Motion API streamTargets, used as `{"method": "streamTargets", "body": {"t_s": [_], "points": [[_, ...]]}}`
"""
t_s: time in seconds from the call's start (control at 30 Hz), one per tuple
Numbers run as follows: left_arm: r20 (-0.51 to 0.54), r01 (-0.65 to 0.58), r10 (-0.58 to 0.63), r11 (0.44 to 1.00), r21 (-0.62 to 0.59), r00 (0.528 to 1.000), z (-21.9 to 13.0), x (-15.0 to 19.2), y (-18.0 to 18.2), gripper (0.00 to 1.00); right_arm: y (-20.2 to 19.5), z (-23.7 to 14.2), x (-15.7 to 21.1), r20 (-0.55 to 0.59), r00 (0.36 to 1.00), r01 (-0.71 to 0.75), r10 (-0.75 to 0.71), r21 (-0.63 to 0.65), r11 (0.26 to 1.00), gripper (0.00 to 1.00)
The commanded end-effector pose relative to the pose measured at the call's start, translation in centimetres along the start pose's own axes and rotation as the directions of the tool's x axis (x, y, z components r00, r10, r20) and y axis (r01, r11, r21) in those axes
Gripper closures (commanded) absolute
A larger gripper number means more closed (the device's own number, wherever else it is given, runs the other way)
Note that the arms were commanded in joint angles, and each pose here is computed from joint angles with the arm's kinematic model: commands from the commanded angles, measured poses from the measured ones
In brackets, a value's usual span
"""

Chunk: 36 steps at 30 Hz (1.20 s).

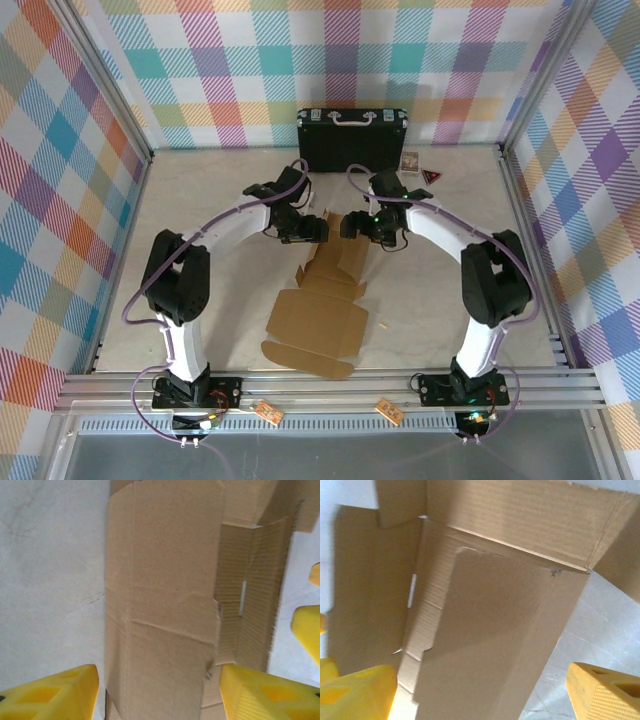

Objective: Fold the paper box

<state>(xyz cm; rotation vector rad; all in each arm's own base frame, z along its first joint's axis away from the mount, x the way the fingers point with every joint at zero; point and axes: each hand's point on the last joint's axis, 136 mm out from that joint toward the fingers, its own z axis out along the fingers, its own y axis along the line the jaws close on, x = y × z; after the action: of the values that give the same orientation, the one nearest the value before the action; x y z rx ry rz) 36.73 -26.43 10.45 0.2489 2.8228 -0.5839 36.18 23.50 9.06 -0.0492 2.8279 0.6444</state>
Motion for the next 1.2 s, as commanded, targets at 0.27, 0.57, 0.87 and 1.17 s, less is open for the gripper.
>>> {"method": "streamTargets", "body": {"t_s": [0.27, 0.57, 0.87, 1.17], "points": [[0.019, -0.011, 0.016, 0.974, -0.224, 1.0, 0.4, -1.6, 3.2, 0.64, -3.4, 0.5, 1.6, -0.07, 0.995, 0.083, -0.07, 0.194, 0.978, 0.19], [0.03, -0.019, 0.027, 0.967, -0.254, 0.999, 0.1, -1.7, 4.0, 0.99, -3.5, -1.1, 2.2, -0.04, 0.997, 0.072, -0.066, 0.169, 0.983, 0.25], [0.199, 0.026, 0.034, 0.957, -0.29, 0.979, -2.9, -1.8, 5.1, 1.0, -4.5, -3.9, 0.3, 0.045, 0.999, 0.0, -0.008, 0.17, 0.985, 0.19], [0.346, 0.045, 0.036, 0.974, -0.224, 0.938, -5.0, -0.3, 5.3, 1.0, 0.3, -5.6, -1.7, 0.043, 0.997, 0.066, -0.066, 0.006, 0.998, 0.15]]}}
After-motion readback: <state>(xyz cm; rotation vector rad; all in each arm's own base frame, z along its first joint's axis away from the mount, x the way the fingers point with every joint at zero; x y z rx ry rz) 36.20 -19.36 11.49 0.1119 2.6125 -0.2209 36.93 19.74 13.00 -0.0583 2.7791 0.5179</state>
